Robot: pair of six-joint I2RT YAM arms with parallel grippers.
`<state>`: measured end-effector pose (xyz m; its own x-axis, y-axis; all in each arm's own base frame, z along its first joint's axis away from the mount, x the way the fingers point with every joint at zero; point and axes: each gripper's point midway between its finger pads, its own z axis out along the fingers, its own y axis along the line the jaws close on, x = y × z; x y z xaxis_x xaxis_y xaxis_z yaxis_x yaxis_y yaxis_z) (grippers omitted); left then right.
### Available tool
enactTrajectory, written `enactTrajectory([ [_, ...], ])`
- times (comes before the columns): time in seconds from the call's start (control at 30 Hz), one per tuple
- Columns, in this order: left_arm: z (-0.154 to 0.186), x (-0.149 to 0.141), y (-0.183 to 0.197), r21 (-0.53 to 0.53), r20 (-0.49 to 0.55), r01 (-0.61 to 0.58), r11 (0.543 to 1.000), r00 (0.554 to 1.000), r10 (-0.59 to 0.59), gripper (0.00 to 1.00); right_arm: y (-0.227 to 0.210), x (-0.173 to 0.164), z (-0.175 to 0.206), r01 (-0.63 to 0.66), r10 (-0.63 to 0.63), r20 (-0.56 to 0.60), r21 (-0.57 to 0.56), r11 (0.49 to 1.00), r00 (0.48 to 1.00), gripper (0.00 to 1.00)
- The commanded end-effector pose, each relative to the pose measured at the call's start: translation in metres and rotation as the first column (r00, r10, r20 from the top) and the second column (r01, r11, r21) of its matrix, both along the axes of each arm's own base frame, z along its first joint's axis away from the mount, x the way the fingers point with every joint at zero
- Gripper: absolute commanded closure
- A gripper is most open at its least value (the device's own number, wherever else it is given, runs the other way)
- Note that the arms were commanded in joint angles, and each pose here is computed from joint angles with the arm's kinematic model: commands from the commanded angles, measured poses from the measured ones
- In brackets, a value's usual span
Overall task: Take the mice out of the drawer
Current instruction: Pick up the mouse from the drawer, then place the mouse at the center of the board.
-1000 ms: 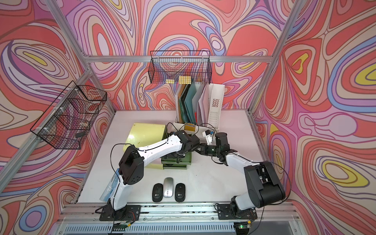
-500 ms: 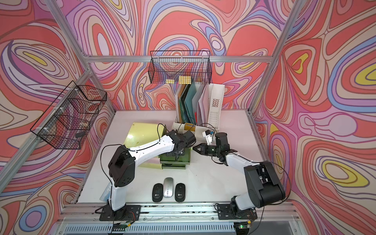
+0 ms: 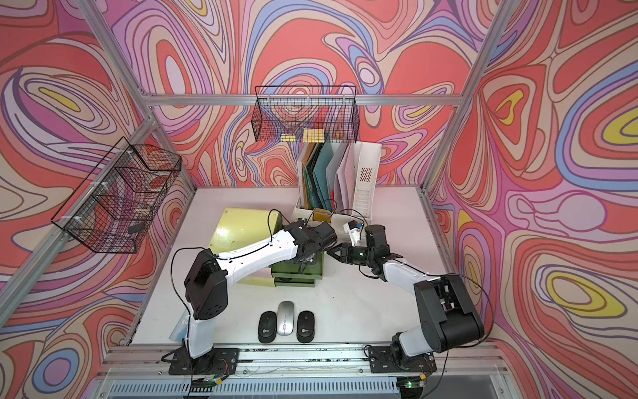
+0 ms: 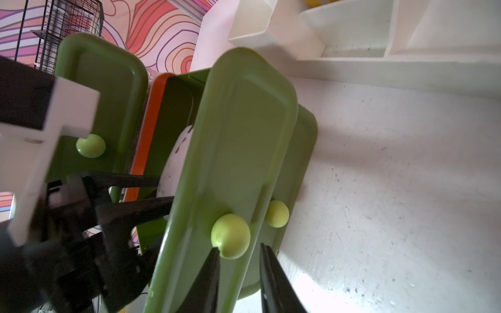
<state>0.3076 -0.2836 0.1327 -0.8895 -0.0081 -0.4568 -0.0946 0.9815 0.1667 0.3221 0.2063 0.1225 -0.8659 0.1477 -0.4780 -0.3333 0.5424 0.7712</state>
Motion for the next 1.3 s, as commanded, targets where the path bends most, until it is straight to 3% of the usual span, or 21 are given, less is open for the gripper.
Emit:
enactTrajectory([
  [0.0,0.043,-0.014,0.007,0.040,0.051,0.050,0.998,0.997,-0.052,0.78,0.002,0.000,-0.003,-0.009,0.009,0.004,0.002,1.000,1.000,0.71],
  [0.17,0.051,-0.067,-0.003,0.000,0.046,0.119,0.993,0.992,-0.119,0.78,0.002,0.002,-0.007,-0.007,0.007,-0.005,-0.006,1.000,1.000,0.71],
  [0.37,0.050,-0.147,0.007,0.055,0.056,0.188,0.981,0.980,-0.191,0.78,0.002,0.005,-0.013,-0.003,0.003,-0.017,-0.017,1.000,1.000,0.70],
  [0.5,0.017,-0.194,-0.006,0.031,-0.049,0.298,0.954,0.954,-0.296,0.78,0.002,0.007,-0.014,-0.004,0.003,-0.020,-0.022,1.000,1.000,0.70],
  [0.63,-0.026,-0.230,-0.049,-0.125,-0.148,0.390,0.912,0.902,-0.406,0.78,0.000,0.007,-0.010,0.001,-0.001,-0.006,-0.032,0.999,1.000,0.70],
  [0.73,-0.038,-0.244,-0.083,-0.248,-0.174,0.427,0.870,0.864,-0.473,0.79,0.000,0.007,-0.007,0.000,0.000,0.001,-0.032,1.000,1.000,0.70],
  [0.87,-0.040,-0.250,-0.103,-0.303,-0.182,0.452,0.839,0.837,-0.516,0.77,0.001,0.007,-0.007,-0.001,0.001,0.001,-0.028,1.000,1.000,0.70],
  [0.97,-0.057,-0.256,-0.112,-0.365,-0.254,0.419,0.831,0.814,-0.522,0.77,0.001,0.007,-0.006,-0.003,0.003,0.003,-0.027,1.000,1.000,0.70],
  [1.17,-0.091,-0.246,-0.102,-0.387,-0.337,0.285,0.877,0.842,-0.422,0.80,0.001,0.005,-0.004,-0.004,0.005,0.008,-0.026,1.000,1.000,0.71],
  [1.27,-0.103,-0.235,-0.083,-0.321,-0.360,0.216,0.922,0.873,-0.330,0.80,0.000,0.005,-0.002,-0.002,0.003,0.014,-0.026,1.000,1.000,0.70],
])
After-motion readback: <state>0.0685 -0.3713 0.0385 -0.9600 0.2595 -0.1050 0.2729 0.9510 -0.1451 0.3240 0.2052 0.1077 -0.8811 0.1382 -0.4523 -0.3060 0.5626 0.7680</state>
